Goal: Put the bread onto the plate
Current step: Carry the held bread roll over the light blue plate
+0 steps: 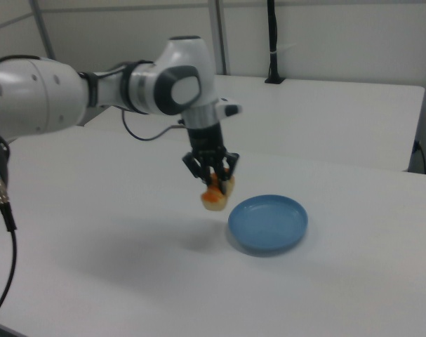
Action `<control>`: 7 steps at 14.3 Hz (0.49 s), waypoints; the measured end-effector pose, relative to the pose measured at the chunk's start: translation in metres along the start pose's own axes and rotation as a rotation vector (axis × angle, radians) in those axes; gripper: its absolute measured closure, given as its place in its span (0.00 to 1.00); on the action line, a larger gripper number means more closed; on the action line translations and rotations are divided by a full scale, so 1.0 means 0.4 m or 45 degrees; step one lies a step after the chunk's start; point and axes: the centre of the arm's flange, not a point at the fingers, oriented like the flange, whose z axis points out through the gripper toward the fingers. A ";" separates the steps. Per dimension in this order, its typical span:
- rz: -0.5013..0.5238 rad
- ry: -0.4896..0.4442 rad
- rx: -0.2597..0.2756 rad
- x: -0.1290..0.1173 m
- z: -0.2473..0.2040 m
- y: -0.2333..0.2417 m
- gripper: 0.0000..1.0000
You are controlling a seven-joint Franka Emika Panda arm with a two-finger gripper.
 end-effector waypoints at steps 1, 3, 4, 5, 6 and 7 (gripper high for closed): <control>-0.022 0.014 -0.005 0.005 0.022 0.039 0.69; -0.025 0.074 -0.029 0.012 0.067 0.117 0.69; -0.021 0.090 -0.037 0.016 0.082 0.134 0.69; -0.020 0.105 -0.043 0.021 0.097 0.144 0.68; -0.024 0.113 -0.047 0.025 0.108 0.150 0.68; -0.033 0.118 -0.050 0.028 0.117 0.153 0.67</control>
